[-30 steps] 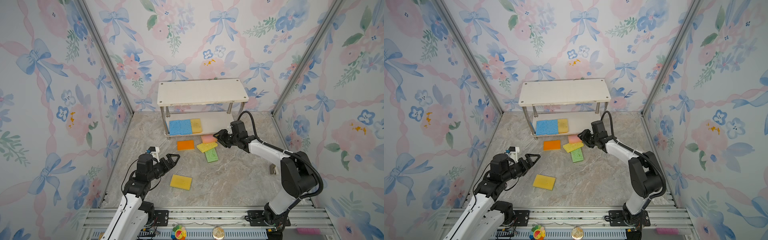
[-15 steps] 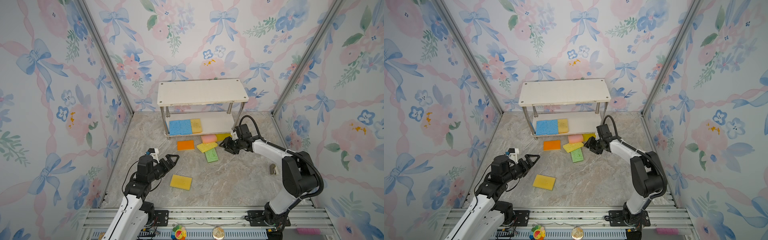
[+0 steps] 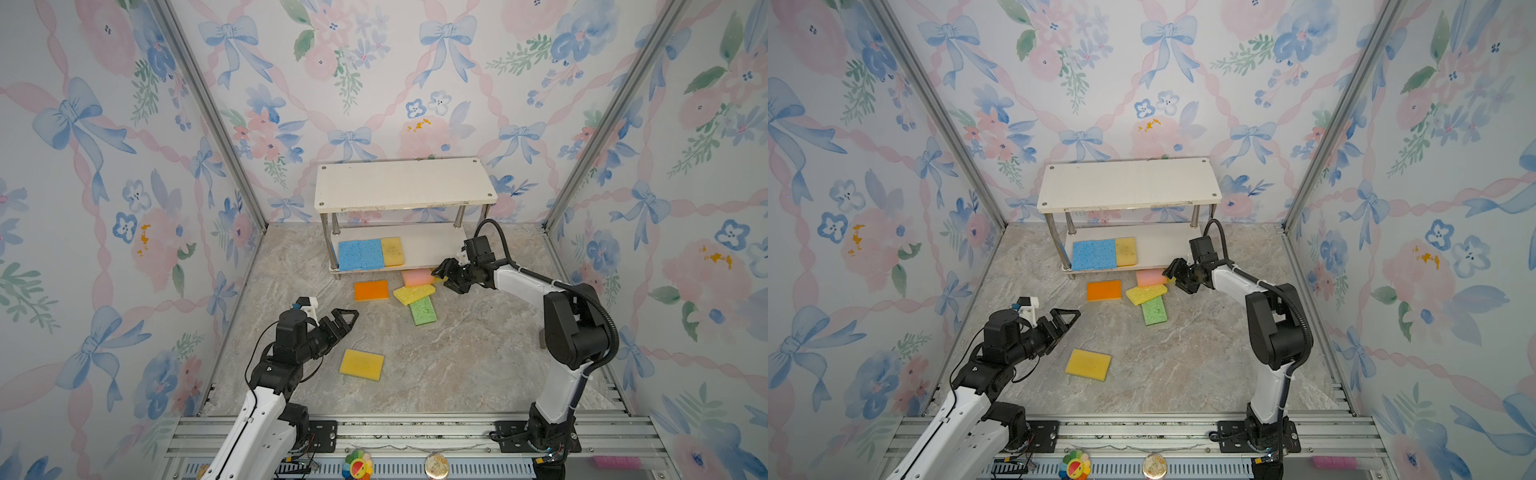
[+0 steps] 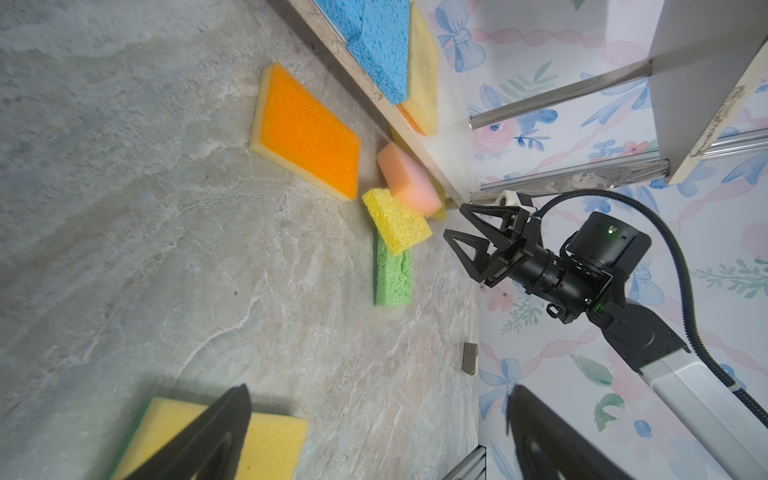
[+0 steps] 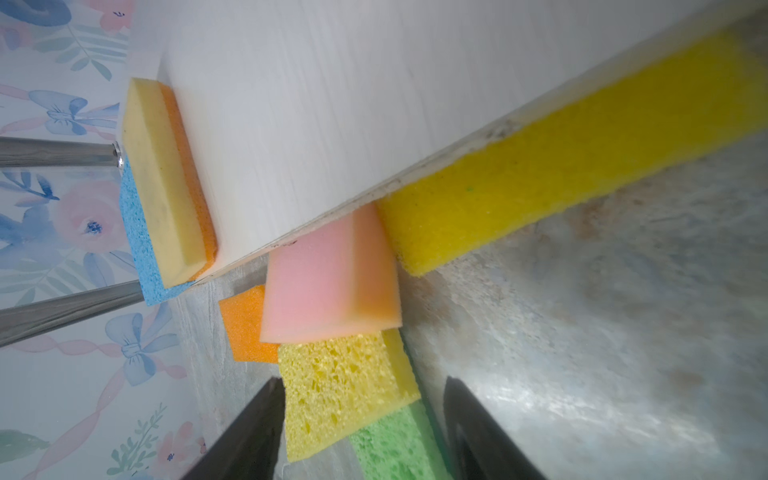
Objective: Place and organize the cleaning sponges onto the shelf
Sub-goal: 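Open the right gripper and pull it back from the shelf, then move the right gripper to the bright yellow sponge and grasp it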
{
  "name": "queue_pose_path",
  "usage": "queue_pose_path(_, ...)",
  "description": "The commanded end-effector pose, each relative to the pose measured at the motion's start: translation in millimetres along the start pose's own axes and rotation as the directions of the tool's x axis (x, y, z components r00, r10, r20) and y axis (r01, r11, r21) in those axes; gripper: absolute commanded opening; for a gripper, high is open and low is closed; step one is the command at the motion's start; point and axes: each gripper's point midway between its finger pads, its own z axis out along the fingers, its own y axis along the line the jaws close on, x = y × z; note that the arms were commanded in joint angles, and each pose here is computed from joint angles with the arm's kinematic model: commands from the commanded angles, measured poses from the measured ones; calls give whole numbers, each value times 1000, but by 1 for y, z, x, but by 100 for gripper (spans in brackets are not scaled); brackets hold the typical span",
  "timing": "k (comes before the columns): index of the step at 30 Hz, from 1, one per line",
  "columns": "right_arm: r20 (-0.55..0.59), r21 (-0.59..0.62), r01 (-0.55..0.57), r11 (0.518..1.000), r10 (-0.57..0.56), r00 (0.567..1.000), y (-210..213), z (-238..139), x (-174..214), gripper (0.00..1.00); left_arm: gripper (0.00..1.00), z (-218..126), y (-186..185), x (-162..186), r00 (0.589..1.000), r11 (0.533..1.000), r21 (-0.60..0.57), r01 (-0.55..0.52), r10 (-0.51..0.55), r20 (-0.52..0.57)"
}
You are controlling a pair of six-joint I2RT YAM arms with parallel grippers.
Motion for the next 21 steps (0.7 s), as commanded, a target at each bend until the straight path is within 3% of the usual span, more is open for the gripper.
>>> queue_pose_path(1,-1,-13,-9,1000,9,1000,5,9,-8,66,98,0,-6,-4,1000,1000,18,-25,24,8)
queue_pose_path(10,-22,-19,3,1000,-4,1000,11,28,-6,62,98,2,-4,-5,1000,1000,6,-28,28,0)
queue_pose_path(18,-36,-2,-16,1000,16,999,6,43,-3,54,98,3,-8,-8,999,999,9,-33,33,-3)
queue_pose_path(21,-33,15,-26,1000,26,999,2,45,-1,46,98,2,-9,-8,999,999,11,-32,32,-3)
